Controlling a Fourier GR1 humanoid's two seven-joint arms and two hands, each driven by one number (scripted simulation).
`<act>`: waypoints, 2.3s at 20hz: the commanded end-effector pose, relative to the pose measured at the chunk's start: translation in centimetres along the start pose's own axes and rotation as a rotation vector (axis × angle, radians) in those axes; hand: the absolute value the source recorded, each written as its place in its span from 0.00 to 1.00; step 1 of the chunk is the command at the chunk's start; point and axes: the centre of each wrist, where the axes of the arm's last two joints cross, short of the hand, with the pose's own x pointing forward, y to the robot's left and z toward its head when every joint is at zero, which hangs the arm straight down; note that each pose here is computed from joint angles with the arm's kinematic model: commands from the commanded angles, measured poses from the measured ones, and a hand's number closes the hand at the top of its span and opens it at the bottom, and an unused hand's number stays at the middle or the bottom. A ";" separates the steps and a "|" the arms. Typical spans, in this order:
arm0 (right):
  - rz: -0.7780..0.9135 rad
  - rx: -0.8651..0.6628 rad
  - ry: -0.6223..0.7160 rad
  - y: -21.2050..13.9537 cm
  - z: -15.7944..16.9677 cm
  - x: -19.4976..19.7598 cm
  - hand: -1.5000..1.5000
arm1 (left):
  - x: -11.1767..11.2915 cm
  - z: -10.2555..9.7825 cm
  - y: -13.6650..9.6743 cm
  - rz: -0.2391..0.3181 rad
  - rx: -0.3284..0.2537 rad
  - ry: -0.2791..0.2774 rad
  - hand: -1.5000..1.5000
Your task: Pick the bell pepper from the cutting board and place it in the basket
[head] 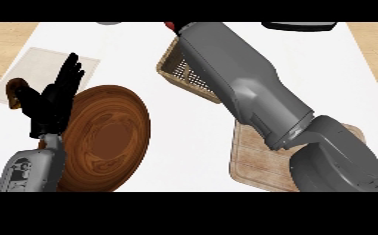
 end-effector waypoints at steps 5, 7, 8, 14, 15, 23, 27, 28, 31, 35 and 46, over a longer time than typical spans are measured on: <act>0.050 0.037 0.011 -0.2 -0.3 -0.2 1.00 | 0.8 0.0 -1.4 -0.003 -0.006 0.008 0.50; 0.023 0.053 0.019 0.4 0.6 0.4 1.00 | 1.0 -0.8 -2.3 -0.010 -0.008 0.002 0.50; 0.044 0.099 0.001 2.5 0.0 -1.2 1.00 | 0.5 0.0 0.9 0.002 -0.002 0.007 0.50; 0.025 0.136 0.023 2.9 -0.1 -1.5 1.00 | 1.1 -1.3 -0.1 0.002 -0.011 0.002 0.50; 0.014 0.142 0.000 3.5 0.4 -1.4 1.00 | -0.6 -1.3 0.8 -0.017 0.014 0.001 0.50; 0.022 0.243 0.119 1.8 -0.2 -1.1 1.00 | 1.1 -1.7 0.0 0.006 -0.004 0.005 0.50; -0.029 0.249 0.214 3.2 -0.5 -2.2 1.00 | -0.1 0.7 -0.3 -0.004 -0.006 -0.001 0.50; -0.023 0.227 0.198 3.9 -0.4 -2.3 0.00 | 0.1 0.1 0.8 -0.021 -0.024 0.012 0.50; -0.156 0.149 0.160 2.4 0.1 -1.2 0.00 | 0.4 0.1 -1.0 -0.006 0.005 0.008 0.50; -0.347 0.031 0.161 1.1 0.2 -0.7 0.00 | -0.5 0.4 1.3 -0.012 0.006 0.014 0.50; -0.767 -0.083 0.322 -3.1 -0.4 -1.8 0.00 | -1.4 0.6 1.8 -0.007 0.045 0.052 0.50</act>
